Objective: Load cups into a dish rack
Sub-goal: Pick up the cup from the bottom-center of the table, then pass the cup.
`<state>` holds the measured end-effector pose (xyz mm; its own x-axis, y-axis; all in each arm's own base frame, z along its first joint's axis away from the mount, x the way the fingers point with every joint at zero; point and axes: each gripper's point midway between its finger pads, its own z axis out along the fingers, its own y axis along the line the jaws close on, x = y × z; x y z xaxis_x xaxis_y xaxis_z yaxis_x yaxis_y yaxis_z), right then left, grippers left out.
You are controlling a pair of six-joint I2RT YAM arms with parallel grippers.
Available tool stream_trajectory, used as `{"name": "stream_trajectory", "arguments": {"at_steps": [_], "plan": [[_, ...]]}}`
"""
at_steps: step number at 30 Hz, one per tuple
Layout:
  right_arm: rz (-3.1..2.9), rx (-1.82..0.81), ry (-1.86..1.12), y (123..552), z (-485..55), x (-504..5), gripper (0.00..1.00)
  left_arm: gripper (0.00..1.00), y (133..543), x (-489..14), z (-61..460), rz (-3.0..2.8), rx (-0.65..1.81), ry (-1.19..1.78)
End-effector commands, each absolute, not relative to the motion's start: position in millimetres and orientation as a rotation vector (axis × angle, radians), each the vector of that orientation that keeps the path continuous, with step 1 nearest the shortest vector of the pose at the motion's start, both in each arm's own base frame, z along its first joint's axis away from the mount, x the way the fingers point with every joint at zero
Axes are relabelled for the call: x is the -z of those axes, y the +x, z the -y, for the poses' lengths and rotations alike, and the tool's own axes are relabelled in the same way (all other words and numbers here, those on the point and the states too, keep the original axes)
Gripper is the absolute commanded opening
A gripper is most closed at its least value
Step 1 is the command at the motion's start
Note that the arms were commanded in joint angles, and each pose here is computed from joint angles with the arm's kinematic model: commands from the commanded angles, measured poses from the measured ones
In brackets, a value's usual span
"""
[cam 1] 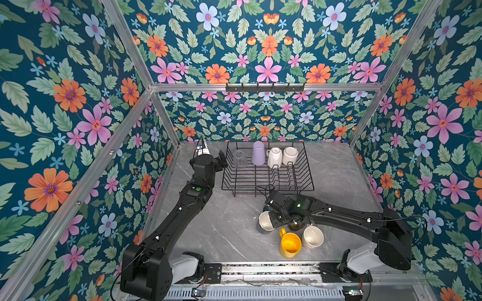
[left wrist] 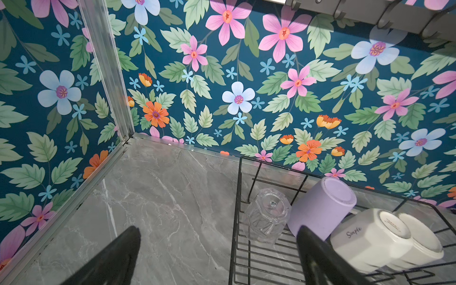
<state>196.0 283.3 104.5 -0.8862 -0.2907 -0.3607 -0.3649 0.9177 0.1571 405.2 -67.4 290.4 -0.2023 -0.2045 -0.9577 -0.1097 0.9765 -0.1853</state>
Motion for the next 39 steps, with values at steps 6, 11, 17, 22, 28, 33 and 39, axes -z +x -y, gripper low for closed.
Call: {"name": "stream_trajectory", "arguments": {"at_steps": [6, 11, 17, 22, 28, 33, 39], "plan": [[-2.628, -0.454, -0.503, 198.0, -290.5, -143.5, 0.0, 1.0, 404.5, -303.4, 64.7, -1.729, 0.121, -0.255], [-2.562, -0.599, -0.468, 197.3, -288.2, -167.7, 0.0, 1.0, 404.7, -304.6, 70.3, -1.72, 0.178, -0.237], [-2.399, -0.983, -0.271, 208.6, -278.6, -211.4, 0.0, 1.0, 392.7, -328.2, 119.1, -1.607, 0.436, 0.018], [-2.214, -1.185, -0.126, 223.1, -255.5, -251.3, 0.0, 1.0, 367.3, -352.4, 164.9, -1.482, 0.677, 0.267], [-1.992, -1.395, 0.053, 246.3, -221.7, -287.4, 0.0, 1.0, 327.3, -375.0, 211.6, -1.347, 0.982, 0.549], [-1.839, -1.545, 0.093, 259.9, -214.5, -314.8, 0.0, 0.98, 303.5, -388.7, 235.2, -1.26, 1.244, 0.7], [-1.792, -1.599, 0.044, 267.2, -223.2, -333.2, 0.0, 0.98, 289.0, -391.0, 242.9, -1.218, 1.337, 0.78]]}}
